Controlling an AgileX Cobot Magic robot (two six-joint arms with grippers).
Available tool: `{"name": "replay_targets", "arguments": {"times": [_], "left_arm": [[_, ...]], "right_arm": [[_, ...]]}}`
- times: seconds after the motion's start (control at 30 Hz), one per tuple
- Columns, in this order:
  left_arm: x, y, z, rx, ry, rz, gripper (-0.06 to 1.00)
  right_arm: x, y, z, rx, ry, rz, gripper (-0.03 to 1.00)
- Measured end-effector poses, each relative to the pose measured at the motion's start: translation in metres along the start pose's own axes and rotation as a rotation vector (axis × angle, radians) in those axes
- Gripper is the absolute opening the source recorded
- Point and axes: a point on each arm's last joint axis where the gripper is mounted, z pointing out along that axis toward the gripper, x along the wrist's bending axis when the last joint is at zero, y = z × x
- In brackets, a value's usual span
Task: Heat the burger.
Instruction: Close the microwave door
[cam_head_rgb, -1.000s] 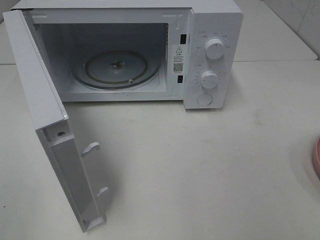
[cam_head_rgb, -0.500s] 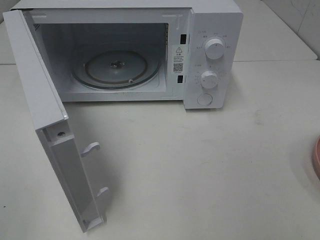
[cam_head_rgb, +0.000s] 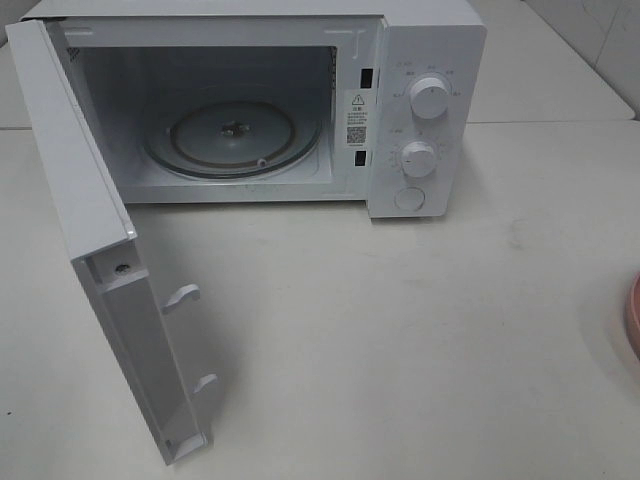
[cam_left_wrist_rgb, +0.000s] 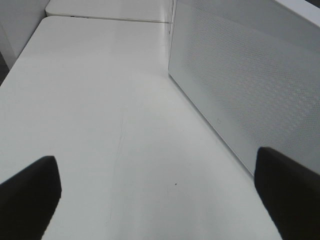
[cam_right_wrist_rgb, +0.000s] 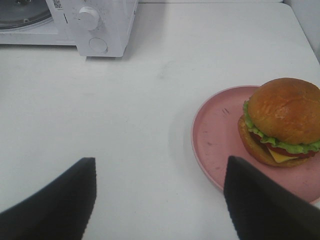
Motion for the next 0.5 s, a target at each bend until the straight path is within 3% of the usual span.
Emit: {"name": "replay_targets", "arguments": {"times": [0.5], "left_arm": [[0.0000,0.0000,0.0000,0.000,0.000,0.000,0.97]], "right_arm": [[0.0000,0.0000,0.0000,0.000,0.000,0.000,0.71]]}}
